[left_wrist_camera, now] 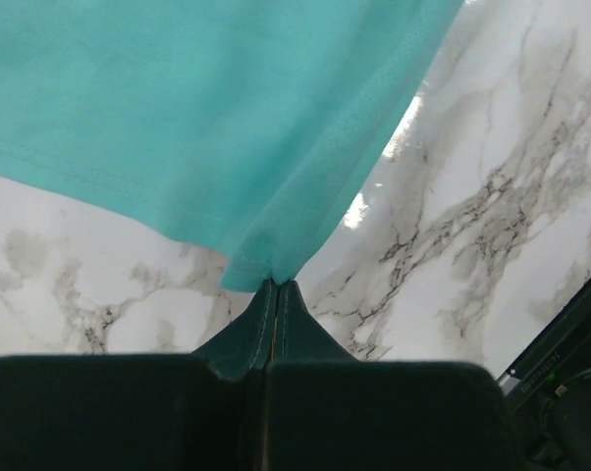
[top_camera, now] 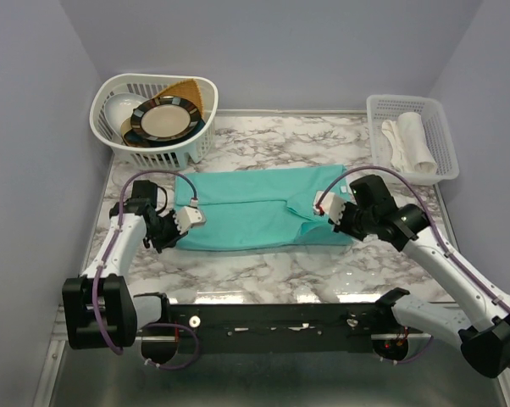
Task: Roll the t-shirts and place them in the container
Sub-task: Fold the T-shirt at the center of the board.
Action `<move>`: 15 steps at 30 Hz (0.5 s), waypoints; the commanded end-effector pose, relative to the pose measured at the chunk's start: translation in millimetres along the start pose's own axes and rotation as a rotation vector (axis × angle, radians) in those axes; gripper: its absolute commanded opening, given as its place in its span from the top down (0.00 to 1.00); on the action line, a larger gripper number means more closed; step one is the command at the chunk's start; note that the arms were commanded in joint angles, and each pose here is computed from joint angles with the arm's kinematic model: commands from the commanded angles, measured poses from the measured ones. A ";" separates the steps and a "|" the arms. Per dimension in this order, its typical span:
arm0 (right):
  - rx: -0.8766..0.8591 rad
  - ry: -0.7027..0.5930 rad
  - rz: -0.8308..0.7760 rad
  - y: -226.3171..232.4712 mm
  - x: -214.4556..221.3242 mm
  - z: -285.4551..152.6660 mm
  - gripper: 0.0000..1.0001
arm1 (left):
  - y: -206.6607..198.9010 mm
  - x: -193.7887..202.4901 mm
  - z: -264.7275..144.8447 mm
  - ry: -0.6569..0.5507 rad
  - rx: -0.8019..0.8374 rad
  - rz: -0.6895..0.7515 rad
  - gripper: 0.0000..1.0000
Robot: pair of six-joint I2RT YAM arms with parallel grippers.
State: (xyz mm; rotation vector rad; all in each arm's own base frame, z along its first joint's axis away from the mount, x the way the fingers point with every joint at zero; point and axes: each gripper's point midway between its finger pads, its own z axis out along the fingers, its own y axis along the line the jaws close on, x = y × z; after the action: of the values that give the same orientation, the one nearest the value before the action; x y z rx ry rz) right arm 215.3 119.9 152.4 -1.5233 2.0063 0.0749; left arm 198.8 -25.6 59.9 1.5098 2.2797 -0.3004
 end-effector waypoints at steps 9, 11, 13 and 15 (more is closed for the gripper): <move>0.330 -0.003 -0.067 -108.7 -25.4 3.6 0.99 | 88.3 -41.3 -12.3 -0.061 -0.188 -0.161 1.00; 0.331 0.004 -0.074 -116.4 -27.0 10.3 0.99 | 96.9 -42.5 -10.9 -0.054 -0.196 -0.184 1.00; 0.344 -0.006 -0.081 -128.9 -33.3 13.5 0.99 | 103.9 -41.6 -9.8 -0.043 -0.209 -0.200 1.00; 0.351 -0.014 -0.095 -137.3 -38.6 15.8 1.00 | 111.8 -41.4 -6.0 -0.038 -0.222 -0.220 1.00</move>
State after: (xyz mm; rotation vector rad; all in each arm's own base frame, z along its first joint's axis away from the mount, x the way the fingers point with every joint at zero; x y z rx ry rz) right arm 313.0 109.4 173.8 -1.4230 1.9194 -0.2085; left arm 295.2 -20.2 87.0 1.2224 2.3286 -0.1915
